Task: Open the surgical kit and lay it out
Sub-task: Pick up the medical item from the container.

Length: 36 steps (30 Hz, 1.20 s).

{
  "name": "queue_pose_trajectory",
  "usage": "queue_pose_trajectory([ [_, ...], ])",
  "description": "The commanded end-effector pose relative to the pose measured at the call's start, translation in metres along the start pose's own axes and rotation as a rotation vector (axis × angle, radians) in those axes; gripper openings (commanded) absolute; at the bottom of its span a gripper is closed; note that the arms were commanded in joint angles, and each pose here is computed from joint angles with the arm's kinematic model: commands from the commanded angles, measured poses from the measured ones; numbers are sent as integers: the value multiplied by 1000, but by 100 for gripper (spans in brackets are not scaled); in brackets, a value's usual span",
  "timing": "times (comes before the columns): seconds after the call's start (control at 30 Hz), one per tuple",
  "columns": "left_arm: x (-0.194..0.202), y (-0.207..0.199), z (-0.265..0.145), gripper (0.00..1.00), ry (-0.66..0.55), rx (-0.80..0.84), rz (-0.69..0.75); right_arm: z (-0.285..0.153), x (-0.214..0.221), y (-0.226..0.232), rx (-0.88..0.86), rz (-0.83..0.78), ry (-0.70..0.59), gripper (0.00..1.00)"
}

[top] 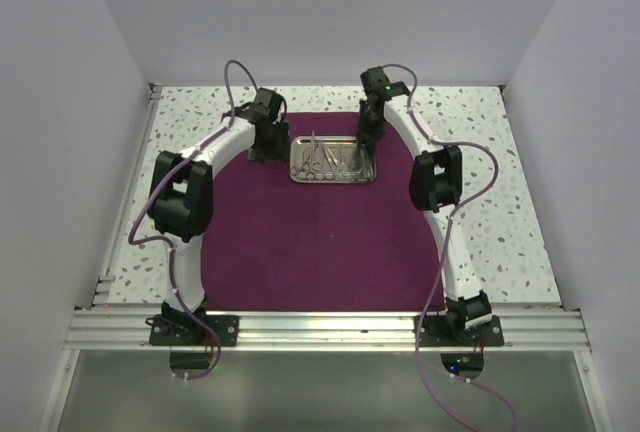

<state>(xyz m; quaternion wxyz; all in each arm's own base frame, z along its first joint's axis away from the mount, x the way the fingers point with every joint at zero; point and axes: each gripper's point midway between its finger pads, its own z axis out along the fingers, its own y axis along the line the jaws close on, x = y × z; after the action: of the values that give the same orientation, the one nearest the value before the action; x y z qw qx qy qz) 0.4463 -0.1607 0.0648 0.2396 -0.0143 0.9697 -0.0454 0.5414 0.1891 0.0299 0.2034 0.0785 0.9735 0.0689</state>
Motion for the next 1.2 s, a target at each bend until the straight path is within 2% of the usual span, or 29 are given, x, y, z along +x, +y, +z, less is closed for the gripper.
queue_pose_trajectory([
  [0.0, -17, 0, -20, 65, -59, 16, 13, 4, -17, 1, 11, -19, -66, 29],
  [0.37, -15, 14, -12, 64, -39, 10, -19, 22, 3, 4, 85, -105, -42, 24],
  [0.47, -14, 20, -11, 64, -31, 7, -33, 30, 12, 0, 103, -118, -21, 19],
  [0.57, -13, 26, -10, 64, -29, 8, -47, 38, 23, -4, 131, -133, 8, 2],
  [0.73, -10, 34, -6, 63, -15, 12, -69, 41, 27, -7, 153, -145, 18, 0],
  [0.87, -11, 36, -5, 63, -14, 19, -80, 22, 5, 3, 109, -137, -45, 0],
  [0.97, -12, 37, -5, 62, -14, 25, -86, -11, -20, 22, 6, -126, -118, 0],
  [1.0, -12, 36, -5, 62, -12, 26, -89, -34, -36, 34, -52, -117, -170, 0],
  [1.17, -16, 39, -5, 62, -19, 29, -107, -97, -66, 47, -130, -95, -286, 0],
])
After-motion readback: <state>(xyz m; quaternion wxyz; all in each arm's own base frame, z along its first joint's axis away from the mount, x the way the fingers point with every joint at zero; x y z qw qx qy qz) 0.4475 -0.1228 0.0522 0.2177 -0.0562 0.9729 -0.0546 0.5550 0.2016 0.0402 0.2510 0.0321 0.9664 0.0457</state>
